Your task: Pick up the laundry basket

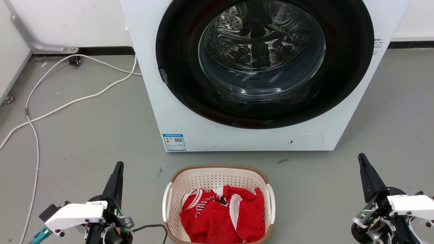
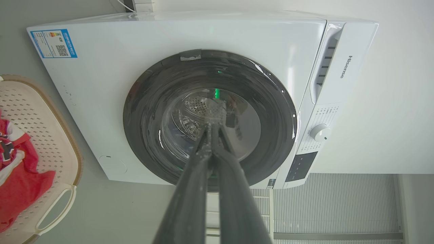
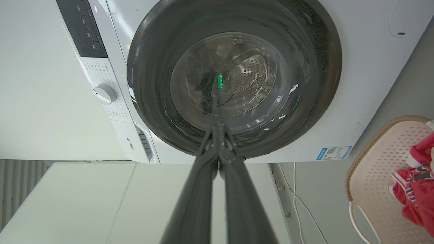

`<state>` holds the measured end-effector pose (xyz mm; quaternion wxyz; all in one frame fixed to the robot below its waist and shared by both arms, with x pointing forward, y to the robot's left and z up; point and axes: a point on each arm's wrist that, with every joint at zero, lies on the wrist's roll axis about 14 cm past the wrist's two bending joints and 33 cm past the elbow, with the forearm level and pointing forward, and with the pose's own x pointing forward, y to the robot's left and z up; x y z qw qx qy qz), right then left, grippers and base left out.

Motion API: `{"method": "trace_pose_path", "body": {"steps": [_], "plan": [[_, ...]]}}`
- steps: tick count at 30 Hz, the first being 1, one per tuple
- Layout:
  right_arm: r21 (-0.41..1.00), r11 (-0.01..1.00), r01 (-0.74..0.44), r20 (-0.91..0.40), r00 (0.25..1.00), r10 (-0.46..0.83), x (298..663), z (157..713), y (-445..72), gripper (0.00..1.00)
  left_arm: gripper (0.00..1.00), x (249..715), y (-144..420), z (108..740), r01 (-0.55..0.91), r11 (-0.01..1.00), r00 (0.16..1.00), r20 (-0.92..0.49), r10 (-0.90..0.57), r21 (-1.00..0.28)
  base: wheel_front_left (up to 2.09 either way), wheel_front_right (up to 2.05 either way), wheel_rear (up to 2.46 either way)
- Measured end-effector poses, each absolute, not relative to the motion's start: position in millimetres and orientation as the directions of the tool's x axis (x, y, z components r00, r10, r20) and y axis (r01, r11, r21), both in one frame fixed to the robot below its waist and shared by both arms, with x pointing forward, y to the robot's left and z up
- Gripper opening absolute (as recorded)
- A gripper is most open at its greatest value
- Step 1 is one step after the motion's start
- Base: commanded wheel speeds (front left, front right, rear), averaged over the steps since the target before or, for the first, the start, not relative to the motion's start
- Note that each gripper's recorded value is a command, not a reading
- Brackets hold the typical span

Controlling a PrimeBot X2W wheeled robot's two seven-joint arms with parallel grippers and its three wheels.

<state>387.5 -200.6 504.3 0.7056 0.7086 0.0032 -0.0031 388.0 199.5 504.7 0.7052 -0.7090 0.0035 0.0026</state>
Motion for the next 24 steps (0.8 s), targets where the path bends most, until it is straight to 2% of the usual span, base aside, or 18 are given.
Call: {"method": "trace_pose_path", "body": {"steps": [18,19,24], "plan": [[1.0,-0.004,0.009,-0.009,1.0,0.0,387.5,504.3,-200.6,0.0,0.0,388.0,199.5,504.7,-0.009,-0.005,1.0,-0.009,-0.001,-1.0,0.0,0.0,0.0],[1.0,-0.005,0.011,-0.011,1.0,0.0,387.2,503.7,-200.5,1.0,1.0,387.8,199.3,503.9,-0.011,-0.006,1.0,-0.011,-0.001,-1.0,0.0,0.0,0.0],[0.996,-0.013,0.088,-0.088,0.996,-0.006,374.8,477.6,-200.6,1.0,1.0,376.0,198.6,478.9,-0.086,-0.015,0.996,-0.086,0.003,-0.996,0.0,0.0,0.0]]}}
